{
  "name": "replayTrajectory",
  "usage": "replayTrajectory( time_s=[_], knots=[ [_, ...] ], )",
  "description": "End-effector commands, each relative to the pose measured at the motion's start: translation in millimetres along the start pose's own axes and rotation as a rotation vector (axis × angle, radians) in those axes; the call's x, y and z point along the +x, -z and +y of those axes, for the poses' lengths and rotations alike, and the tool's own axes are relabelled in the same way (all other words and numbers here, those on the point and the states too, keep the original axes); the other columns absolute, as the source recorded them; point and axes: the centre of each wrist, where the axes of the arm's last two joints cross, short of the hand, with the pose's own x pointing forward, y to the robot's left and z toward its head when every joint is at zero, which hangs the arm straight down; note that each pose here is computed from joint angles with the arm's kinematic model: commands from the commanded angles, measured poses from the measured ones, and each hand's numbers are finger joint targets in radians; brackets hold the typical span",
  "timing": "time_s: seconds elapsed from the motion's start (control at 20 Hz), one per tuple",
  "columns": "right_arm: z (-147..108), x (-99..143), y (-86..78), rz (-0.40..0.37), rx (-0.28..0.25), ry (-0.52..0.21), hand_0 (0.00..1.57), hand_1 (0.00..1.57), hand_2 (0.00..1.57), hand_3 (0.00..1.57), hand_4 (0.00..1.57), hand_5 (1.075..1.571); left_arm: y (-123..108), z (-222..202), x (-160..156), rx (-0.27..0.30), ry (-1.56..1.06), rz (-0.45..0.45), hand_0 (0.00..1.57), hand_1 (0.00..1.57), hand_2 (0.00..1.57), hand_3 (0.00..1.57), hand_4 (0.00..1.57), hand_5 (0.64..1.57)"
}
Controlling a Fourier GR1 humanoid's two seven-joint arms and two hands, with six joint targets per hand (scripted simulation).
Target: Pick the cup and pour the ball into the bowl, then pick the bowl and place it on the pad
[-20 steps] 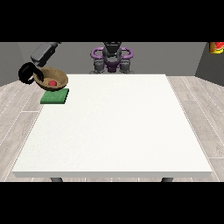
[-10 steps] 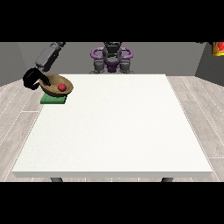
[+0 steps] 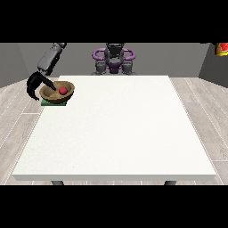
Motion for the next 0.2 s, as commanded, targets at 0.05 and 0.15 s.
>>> replayTrajectory(
  time_s=[0.05, 0.15],
  knots=[
    [-29.0, 30.5, 6.2, 0.027, 0.019, -0.053, 0.0, 0.0, 0.0, 0.0, 0.0, 1.4, 3.0, -11.3, -2.1, -0.004, -0.004, 0.041, 0.0, 0.0, 0.0, 0.0, 1.19, 1.569],
    [-20.3, 27.9, 3.4, 0.057, 0.074, -0.12, 0.0, 0.0, 0.0, 0.0, 0.2, 1.375, -17.5, -25.7, -46.4, -0.005, 0.003, 0.169, 0.0, 0.0, 0.0, 0.0, 1.19, 1.569]
  ],
)
